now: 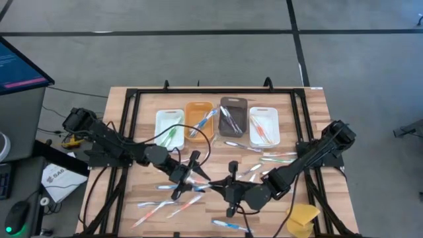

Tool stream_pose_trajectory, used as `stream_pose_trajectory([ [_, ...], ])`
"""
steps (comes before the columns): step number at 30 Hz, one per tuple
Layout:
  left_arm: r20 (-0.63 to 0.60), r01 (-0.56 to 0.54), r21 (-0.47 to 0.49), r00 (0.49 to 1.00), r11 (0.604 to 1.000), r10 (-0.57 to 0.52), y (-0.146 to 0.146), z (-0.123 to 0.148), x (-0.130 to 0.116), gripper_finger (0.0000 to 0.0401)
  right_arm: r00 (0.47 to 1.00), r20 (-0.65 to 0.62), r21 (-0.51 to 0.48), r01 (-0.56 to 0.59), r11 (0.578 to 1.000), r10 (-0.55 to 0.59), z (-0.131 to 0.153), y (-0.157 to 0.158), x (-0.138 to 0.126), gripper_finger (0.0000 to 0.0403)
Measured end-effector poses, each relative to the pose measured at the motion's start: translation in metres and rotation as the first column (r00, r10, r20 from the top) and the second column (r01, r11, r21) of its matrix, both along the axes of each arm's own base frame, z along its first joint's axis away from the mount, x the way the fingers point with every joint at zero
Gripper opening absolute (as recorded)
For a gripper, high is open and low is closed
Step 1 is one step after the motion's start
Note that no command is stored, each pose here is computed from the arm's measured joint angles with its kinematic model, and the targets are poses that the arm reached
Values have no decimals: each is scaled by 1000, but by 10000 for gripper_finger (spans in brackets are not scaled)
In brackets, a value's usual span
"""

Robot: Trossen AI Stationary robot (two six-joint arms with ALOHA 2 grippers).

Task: Pick & Place Toothbrushes
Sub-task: Put the blue toothbrush into the orange bin

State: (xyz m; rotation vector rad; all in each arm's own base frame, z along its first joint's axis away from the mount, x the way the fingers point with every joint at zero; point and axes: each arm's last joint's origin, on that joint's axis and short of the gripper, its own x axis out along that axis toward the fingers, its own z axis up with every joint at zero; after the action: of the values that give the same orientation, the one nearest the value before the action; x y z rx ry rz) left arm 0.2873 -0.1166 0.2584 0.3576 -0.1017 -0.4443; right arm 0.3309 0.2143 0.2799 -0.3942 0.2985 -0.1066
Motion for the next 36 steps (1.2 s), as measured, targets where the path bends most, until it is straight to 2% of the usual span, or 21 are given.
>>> stream_pose_trajectory([
  [6, 3, -4, 0, 1000, 1000, 4, 0, 0, 0, 160, 1000, 0, 0, 0, 1000, 0, 0, 0, 0, 12],
  [15, 6, 0, 2, 1000, 1000, 0, 0, 0, 0, 79, 1000, 1, 1, 12, 1000, -12, 0, -4, 2, 12],
  [20, 15, -12, 10, 1000, 1000, 12, 0, 1, 0, 32, 1000, -5, 61, 5, 998, -5, -1, -7, 5, 16],
  [23, 5, -10, -6, 1000, 1000, 10, 0, 1, 0, 16, 1000, -16, 115, 15, 993, -13, -2, -11, 7, 53],
  [32, -27, 1, -27, 1000, 1000, -2, 0, -1, 0, 16, 1000, -28, 130, 16, 991, -13, -4, -7, 4, 223],
  [36, -63, -40, -12, 997, 999, 40, 2, 1, -4, 16, 1000, -22, 128, -3, 992, 6, -4, 3, -3, 260],
])
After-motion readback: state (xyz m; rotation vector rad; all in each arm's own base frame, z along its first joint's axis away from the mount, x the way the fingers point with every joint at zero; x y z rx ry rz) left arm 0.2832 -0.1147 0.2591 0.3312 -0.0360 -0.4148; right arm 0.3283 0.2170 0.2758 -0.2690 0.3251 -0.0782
